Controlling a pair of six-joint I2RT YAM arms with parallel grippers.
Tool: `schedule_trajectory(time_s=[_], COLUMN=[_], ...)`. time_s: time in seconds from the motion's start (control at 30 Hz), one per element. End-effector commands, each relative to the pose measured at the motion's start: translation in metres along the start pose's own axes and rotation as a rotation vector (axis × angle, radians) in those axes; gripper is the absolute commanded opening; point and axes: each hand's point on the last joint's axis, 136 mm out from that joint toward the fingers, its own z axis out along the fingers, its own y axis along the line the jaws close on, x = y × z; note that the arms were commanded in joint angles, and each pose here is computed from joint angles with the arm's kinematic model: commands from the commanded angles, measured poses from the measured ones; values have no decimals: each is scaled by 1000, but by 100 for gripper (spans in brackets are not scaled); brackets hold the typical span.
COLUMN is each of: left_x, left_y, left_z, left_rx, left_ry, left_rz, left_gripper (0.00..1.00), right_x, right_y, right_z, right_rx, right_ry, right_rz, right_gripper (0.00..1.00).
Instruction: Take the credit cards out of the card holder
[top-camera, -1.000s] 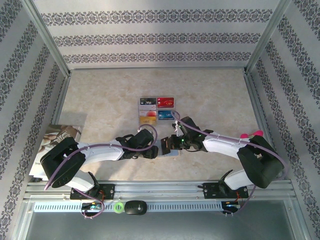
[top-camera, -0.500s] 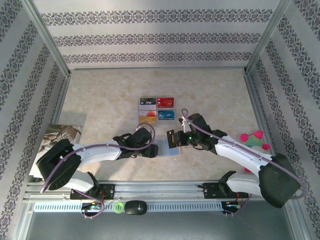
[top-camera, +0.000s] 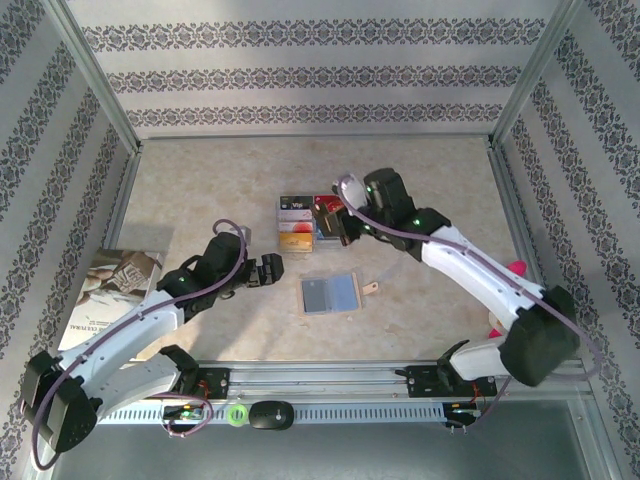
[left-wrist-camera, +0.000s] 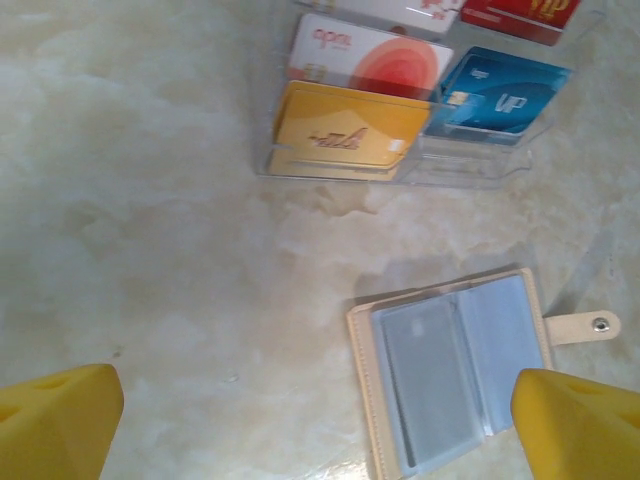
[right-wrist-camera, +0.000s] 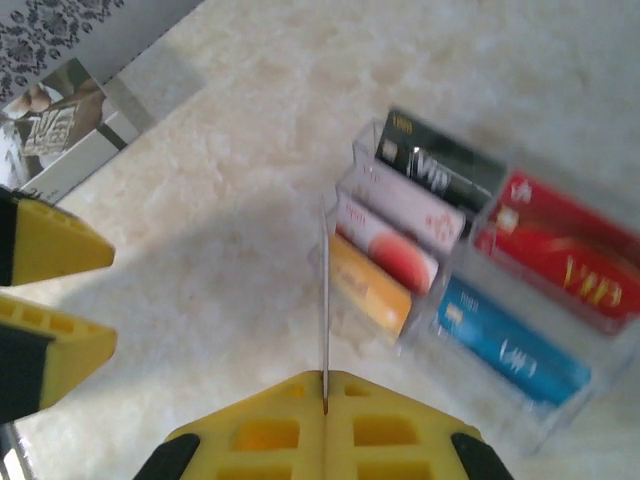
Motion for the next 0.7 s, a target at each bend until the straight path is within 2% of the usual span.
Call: schedule_trajectory(time_s=[0.0, 0.13, 0.27, 0.67], left_x=[13, 14, 13, 5], left_y=[19, 23, 29, 42], left_z=[-8, -13, -16, -26], left_rx=[-60, -68, -94, -153], left_ry=[56, 59, 66, 66], left_rz=[-13, -20, -22, -27], left_gripper=[100, 100, 100, 100], right_x=[-8, -22, -40, -53], right_y=[-2, 1, -5, -33], right_z=[13, 30, 41, 77], right_rx=[-48, -122, -127, -107], right_ry=[64, 146, 207, 359], right_rz=[-233, -388, -505, -698], right_gripper=[0, 0, 0, 0])
